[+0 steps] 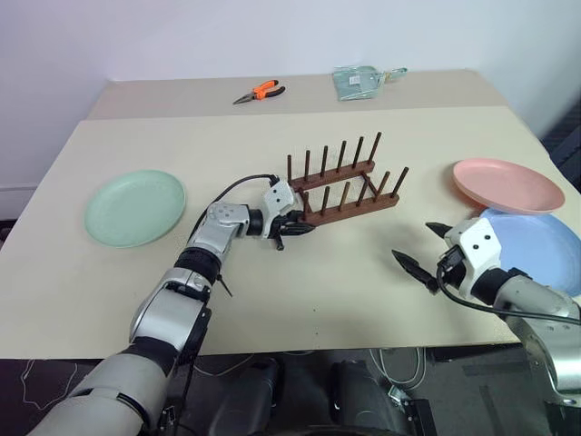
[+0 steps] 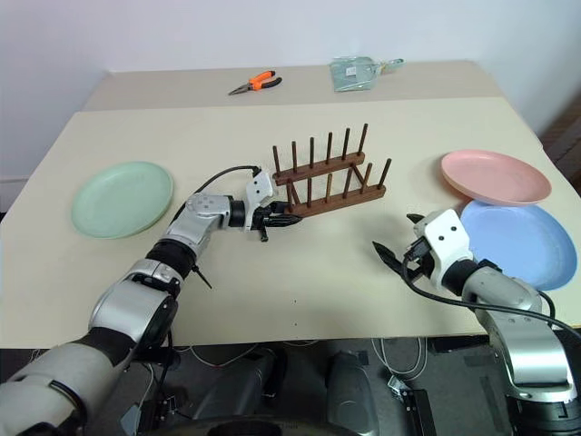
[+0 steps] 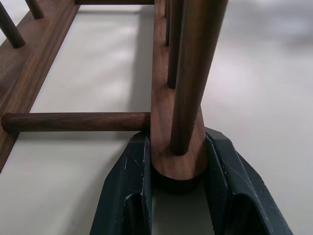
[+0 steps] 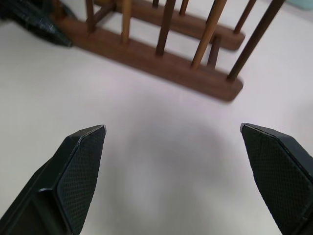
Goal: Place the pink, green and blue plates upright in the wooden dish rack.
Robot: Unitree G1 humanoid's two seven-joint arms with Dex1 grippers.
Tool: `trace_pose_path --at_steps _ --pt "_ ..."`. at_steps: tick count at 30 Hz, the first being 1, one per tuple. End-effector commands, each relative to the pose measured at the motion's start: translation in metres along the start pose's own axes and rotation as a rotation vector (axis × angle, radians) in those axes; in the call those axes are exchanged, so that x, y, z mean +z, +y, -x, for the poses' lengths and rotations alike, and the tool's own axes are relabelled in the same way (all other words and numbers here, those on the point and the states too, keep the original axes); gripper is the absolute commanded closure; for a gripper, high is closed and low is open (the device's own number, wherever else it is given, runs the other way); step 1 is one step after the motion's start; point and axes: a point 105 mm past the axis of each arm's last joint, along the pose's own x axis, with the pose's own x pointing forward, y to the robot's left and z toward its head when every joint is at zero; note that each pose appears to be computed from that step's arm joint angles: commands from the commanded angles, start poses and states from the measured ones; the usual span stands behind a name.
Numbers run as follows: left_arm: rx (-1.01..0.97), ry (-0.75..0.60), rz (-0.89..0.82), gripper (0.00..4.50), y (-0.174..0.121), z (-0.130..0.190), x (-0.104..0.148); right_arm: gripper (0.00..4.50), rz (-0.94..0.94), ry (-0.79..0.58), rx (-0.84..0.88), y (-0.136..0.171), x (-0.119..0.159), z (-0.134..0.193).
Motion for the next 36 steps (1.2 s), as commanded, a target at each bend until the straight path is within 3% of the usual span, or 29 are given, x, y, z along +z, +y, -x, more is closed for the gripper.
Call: trace_pose_path --at_steps 1,6,10,13,14,16,19,20,22,23,26,27,30,36 --pt "-0.096 0.024 -0.055 3.72 -0.023 0.01 -0.008 0.0 0.046 -0.001 0.002 -0.011 0.007 0.003" --pt "-0.2 0.034 -0.134 3.72 -0.054 0.032 -0.003 0.0 0.06 0.054 0.019 -0.016 0.0 0.014" --pt "-0.16 0.076 -0.117 1.93 -0.053 0.041 -0.006 0.0 0.068 0.107 0.009 -0.021 -0.011 0.025" --pt "-0.105 0.124 -0.103 0.31 -0.047 0.049 -0.013 0.0 0.071 0.144 0.007 -0.024 -0.018 0.033" --pt "-0.09 0.143 -0.08 0.04 -0.047 0.055 -0.018 0.0 0.072 0.159 0.011 -0.024 -0.021 0.036" --pt "-0.077 0.173 -0.034 0.04 -0.051 0.069 -0.025 0.0 0.072 0.181 0.031 -0.022 -0.026 0.041" --pt "-0.074 0.208 0.04 0.0 -0.064 0.092 -0.032 0.71 0.065 0.199 0.097 -0.009 -0.032 0.044" --pt "-0.061 0.208 0.067 0.6 -0.067 0.099 -0.033 1.25 0.061 0.195 0.124 -0.002 -0.031 0.043" --pt "-0.063 0.201 0.107 1.2 -0.077 0.107 -0.03 2.15 0.051 0.183 0.172 0.011 -0.03 0.04" --pt "-0.075 0.193 0.122 1.79 -0.084 0.107 -0.028 2.76 0.047 0.177 0.193 0.017 -0.03 0.038" --pt "-0.094 0.148 0.151 3.23 -0.1 0.093 -0.018 4.29 0.047 0.167 0.232 0.031 -0.033 0.03" --pt "-0.085 0.134 0.158 3.73 -0.102 0.086 -0.016 4.5 0.048 0.168 0.232 0.032 -0.035 0.027" --pt "-0.064 0.101 0.167 3.73 -0.109 0.065 -0.01 4.5 0.054 0.176 0.232 0.036 -0.039 0.019" --pt "0.116 0.11 0.202 3.73 -0.094 0.041 -0.021 4.5 0.106 0.171 0.199 0.041 -0.042 -0.004"
